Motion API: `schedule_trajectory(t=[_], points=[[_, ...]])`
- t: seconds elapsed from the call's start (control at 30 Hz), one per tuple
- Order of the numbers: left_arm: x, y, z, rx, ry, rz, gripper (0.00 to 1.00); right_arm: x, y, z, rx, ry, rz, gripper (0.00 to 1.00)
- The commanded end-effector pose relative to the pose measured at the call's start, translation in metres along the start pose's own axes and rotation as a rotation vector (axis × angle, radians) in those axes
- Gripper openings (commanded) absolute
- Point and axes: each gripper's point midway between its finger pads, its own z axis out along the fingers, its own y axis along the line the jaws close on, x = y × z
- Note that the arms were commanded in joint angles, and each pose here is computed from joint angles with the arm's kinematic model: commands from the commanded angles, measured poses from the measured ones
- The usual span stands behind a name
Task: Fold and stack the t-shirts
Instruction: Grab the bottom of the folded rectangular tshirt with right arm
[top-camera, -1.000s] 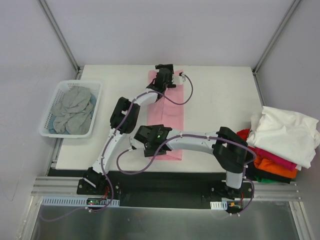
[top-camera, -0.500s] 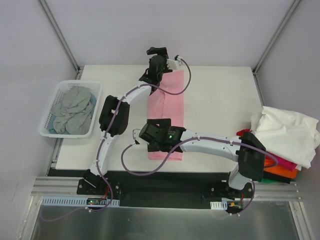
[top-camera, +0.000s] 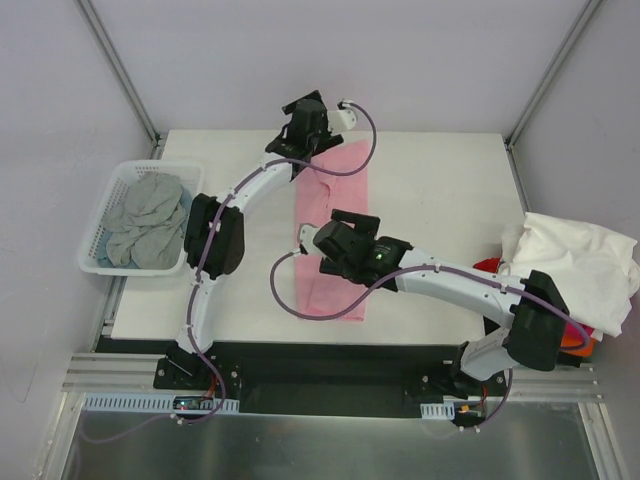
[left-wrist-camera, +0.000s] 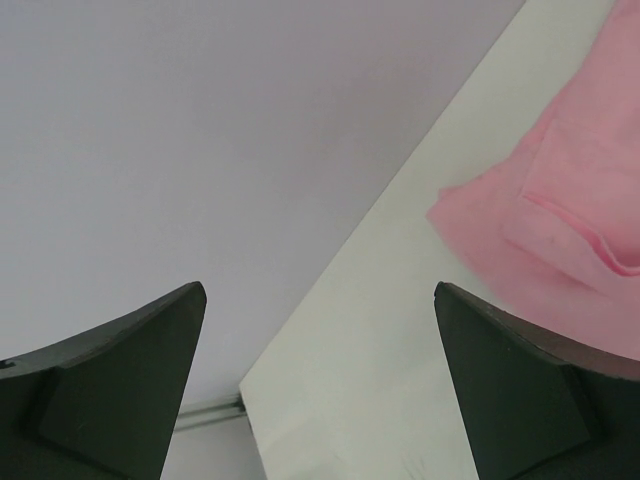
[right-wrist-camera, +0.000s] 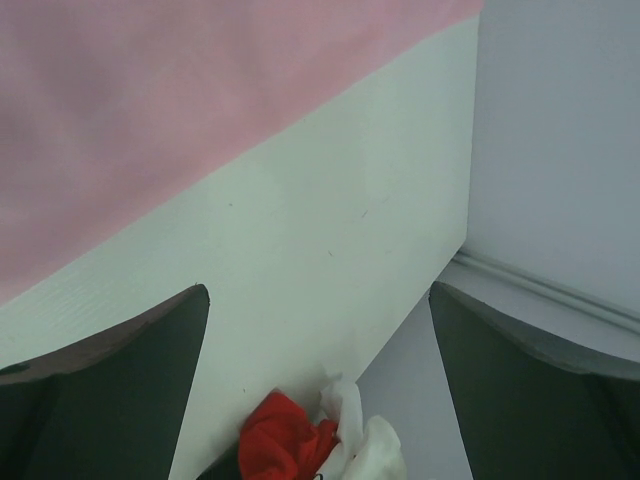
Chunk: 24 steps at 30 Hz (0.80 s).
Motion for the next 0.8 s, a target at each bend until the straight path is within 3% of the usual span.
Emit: schedule_trajectory(t=[0.0,0.4,0.77], points=[[-0.024,-0.026,0.012,0.100,-0.043,-0.115,0.99,0.026,-0.023,-0.001,0.067,0.034,0.107,0.96],[-0.009,-0.123,0.038,0.325,0.008,-0.213,0.99,0.087,-0.054,0.023,0.145,0.181,0.301,0.96],[-0.012,-0.134,0.047,0.321,0.005,-0.172,0.99,0.094,-0.031,0.030,0.054,0.201,0.318,0.96]])
